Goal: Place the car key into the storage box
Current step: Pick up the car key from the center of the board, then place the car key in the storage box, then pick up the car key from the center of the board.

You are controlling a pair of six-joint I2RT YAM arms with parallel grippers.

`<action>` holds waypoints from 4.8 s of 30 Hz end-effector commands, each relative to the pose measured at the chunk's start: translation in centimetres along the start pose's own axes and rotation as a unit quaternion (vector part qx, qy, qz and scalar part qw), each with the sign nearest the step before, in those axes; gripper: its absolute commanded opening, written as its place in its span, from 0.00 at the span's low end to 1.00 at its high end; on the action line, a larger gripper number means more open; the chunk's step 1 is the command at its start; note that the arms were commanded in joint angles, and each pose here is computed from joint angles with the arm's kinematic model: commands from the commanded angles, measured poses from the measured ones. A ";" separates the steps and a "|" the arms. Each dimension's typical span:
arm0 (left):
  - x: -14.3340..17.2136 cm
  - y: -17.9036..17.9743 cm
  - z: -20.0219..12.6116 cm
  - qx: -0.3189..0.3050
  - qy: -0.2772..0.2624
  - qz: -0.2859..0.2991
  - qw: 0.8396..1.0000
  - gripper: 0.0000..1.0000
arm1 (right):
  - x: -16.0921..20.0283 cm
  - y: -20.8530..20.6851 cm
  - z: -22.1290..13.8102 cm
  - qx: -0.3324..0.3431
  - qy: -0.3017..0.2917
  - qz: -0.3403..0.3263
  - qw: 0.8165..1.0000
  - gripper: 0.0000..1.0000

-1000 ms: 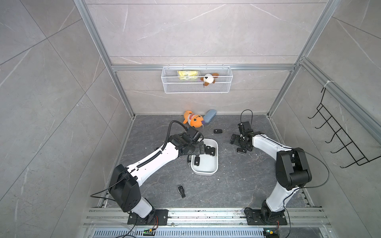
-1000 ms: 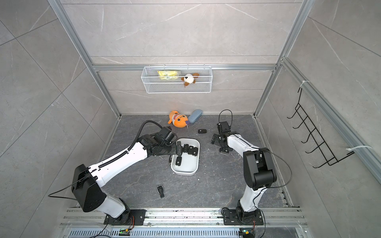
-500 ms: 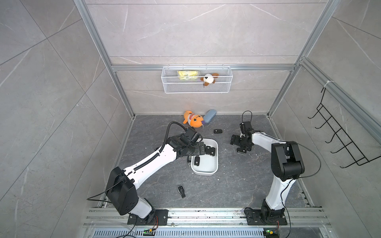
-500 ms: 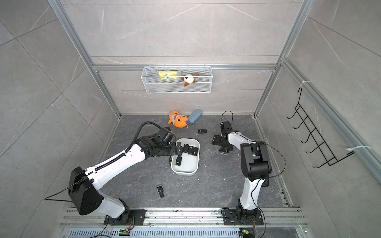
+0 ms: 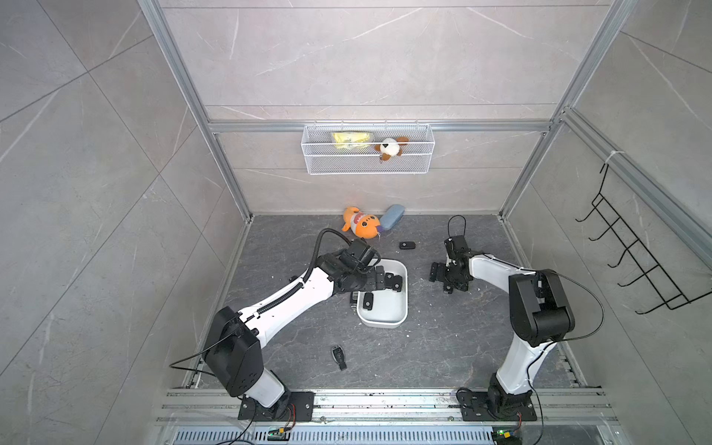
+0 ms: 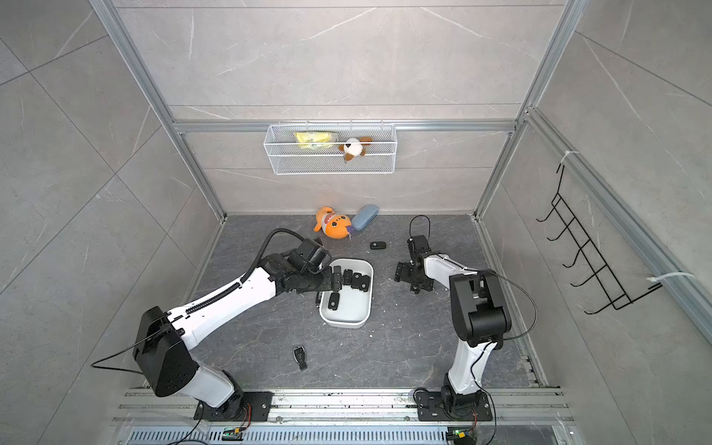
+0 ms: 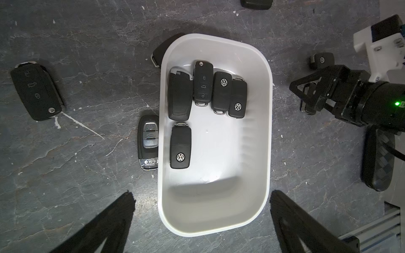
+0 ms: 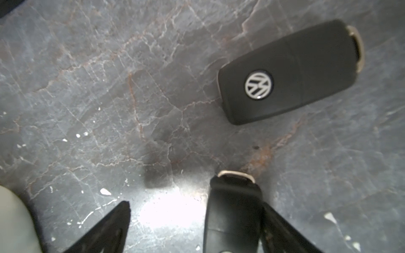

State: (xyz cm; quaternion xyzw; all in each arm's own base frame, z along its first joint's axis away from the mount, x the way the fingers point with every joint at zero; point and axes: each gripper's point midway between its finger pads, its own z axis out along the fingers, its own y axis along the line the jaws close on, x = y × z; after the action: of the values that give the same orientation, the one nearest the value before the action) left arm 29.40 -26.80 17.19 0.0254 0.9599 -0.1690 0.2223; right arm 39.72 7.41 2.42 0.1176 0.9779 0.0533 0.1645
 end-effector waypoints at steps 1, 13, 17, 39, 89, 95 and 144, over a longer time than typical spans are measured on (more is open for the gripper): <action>-0.8 -0.7 -0.3 0.016 -0.008 -0.001 1.000 1.00 | 0.9 -1.0 0.4 0.032 0.017 -0.007 0.999 0.84; -1.1 0.0 -0.7 0.014 -0.012 -0.006 1.000 1.00 | 1.3 -0.2 -0.5 0.031 0.010 -0.013 0.999 0.37; -1.3 0.4 -0.8 0.017 -0.013 -0.010 1.000 1.00 | 1.1 0.8 -2.2 0.021 -0.004 -0.013 1.000 0.32; -2.0 4.9 -1.6 0.049 -0.014 -0.048 0.998 1.00 | 6.9 15.5 -11.2 -0.056 -0.057 -0.066 0.995 0.30; -0.7 7.8 -3.0 0.015 -0.016 -0.075 0.997 1.00 | 9.8 23.4 -0.9 -0.050 0.002 -0.065 0.997 0.45; -0.6 7.8 -3.0 0.016 -0.016 -0.076 0.997 1.00 | 9.7 23.5 -1.4 -0.057 0.000 -0.064 0.996 0.49; -5.2 -2.4 -4.1 0.216 -0.049 -0.014 0.975 1.00 | -6.3 -1.4 -2.4 0.085 -0.090 0.146 0.982 0.99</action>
State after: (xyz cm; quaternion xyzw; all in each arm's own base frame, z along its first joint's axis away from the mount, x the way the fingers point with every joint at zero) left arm 31.59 -27.02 21.56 0.0465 0.9026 -0.3591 0.2327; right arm 43.21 4.15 6.81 0.2641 0.9346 -0.0447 0.2340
